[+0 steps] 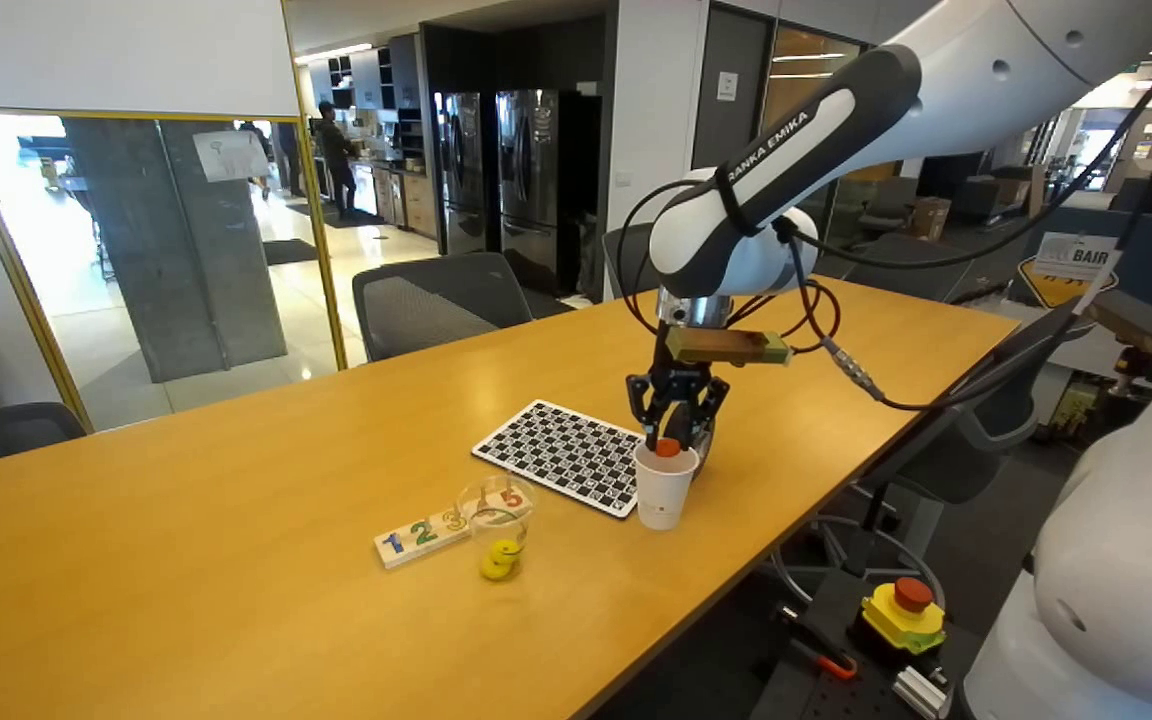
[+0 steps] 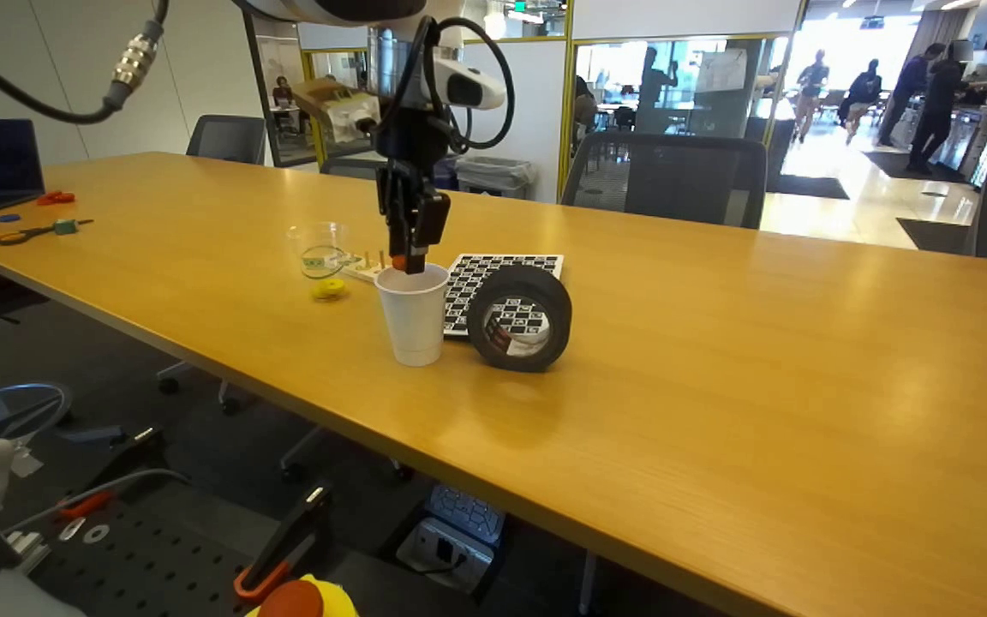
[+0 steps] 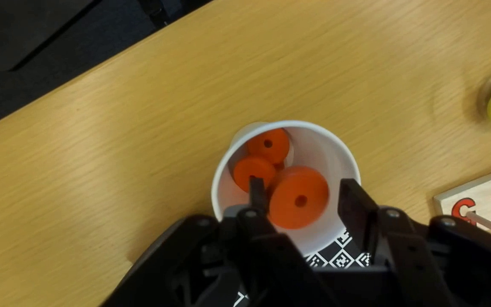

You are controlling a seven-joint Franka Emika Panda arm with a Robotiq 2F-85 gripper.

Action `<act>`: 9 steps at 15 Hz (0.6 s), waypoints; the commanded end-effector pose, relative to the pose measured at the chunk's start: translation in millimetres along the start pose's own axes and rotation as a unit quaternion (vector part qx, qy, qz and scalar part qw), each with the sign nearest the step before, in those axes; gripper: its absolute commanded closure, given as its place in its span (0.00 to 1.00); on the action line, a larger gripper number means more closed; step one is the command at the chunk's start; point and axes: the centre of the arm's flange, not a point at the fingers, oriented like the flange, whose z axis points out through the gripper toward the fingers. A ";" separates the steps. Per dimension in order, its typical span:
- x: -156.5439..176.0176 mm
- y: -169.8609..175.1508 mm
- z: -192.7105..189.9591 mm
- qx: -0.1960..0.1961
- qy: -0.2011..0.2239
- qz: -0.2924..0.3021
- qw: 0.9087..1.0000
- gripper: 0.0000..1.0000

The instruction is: Put the orange rings in the white cup and put the yellow rings in the clear cup

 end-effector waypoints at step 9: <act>-74.6 9.6 -72.7 -0.029 0.001 -0.067 0.997 0.00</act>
